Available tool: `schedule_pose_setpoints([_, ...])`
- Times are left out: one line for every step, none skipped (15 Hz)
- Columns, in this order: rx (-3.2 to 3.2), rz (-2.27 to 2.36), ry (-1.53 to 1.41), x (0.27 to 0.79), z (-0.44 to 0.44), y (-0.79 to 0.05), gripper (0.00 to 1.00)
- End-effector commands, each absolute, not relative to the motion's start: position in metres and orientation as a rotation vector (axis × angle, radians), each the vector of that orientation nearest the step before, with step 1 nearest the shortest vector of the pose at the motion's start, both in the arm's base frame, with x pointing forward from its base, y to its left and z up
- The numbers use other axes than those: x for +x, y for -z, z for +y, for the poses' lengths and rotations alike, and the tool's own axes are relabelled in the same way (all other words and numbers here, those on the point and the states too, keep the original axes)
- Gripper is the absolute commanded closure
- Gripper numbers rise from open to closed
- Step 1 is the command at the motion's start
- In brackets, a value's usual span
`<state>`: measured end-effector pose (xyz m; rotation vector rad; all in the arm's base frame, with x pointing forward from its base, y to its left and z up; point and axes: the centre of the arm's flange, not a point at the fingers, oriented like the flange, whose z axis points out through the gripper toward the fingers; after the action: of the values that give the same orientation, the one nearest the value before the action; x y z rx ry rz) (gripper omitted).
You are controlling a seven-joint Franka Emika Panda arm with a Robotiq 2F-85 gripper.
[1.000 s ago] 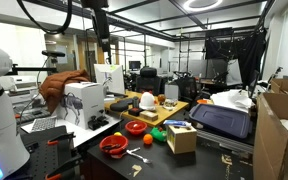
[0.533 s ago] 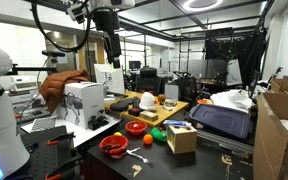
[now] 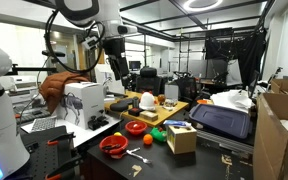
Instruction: Remove the pliers from the red bowl
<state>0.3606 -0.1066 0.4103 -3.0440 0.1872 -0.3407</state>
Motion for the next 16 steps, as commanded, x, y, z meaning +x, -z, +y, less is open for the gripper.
schedule_pose_setpoints([-3.06, 0.212, 0.338, 0.39, -0.095, -0.371, 0.0])
schedule_pose_setpoints([-3.063, 0.213, 0.328, 0.397, -0.093, -0.36, 0.0])
schedule_pose_setpoints([-3.073, 0.211, 0.328, 0.403, -0.091, -0.35, 0.0])
schedule_pose_setpoints([-3.083, 0.207, 0.335, 0.41, -0.09, -0.339, 0.0])
schedule_pose_setpoints([-3.084, 0.203, 0.329, 0.417, -0.089, -0.329, 0.0])
schedule_pose_setpoints([-3.09, 0.205, 0.33, 0.423, -0.088, -0.318, 0.0])
schedule_pose_setpoints([-3.099, 0.21, 0.331, 0.429, -0.087, -0.308, 0.0])
schedule_pose_setpoints([-3.104, 0.214, 0.32, 0.436, -0.085, -0.295, 0.0])
schedule_pose_setpoints([-3.111, 0.213, 0.311, 0.44, -0.083, -0.286, 0.0])
schedule_pose_setpoints([-3.114, 0.217, 0.29, 0.445, -0.08, -0.274, 0.0])
schedule_pose_setpoints([-3.116, 0.225, 0.269, 0.449, -0.078, -0.263, 0.0])
schedule_pose_setpoints([-3.116, 0.226, 0.246, 0.452, -0.075, -0.253, 0.0])
schedule_pose_setpoints([-3.114, 0.237, 0.221, 0.456, -0.071, -0.243, 0.0])
schedule_pose_setpoints([-3.112, 0.244, 0.194, 0.458, -0.067, -0.233, 0.0])
schedule_pose_setpoints([-3.111, 0.248, 0.164, 0.46, -0.063, -0.223, 0.0])
schedule_pose_setpoints([-3.113, 0.261, 0.134, 0.461, -0.06, -0.214, 0.0])
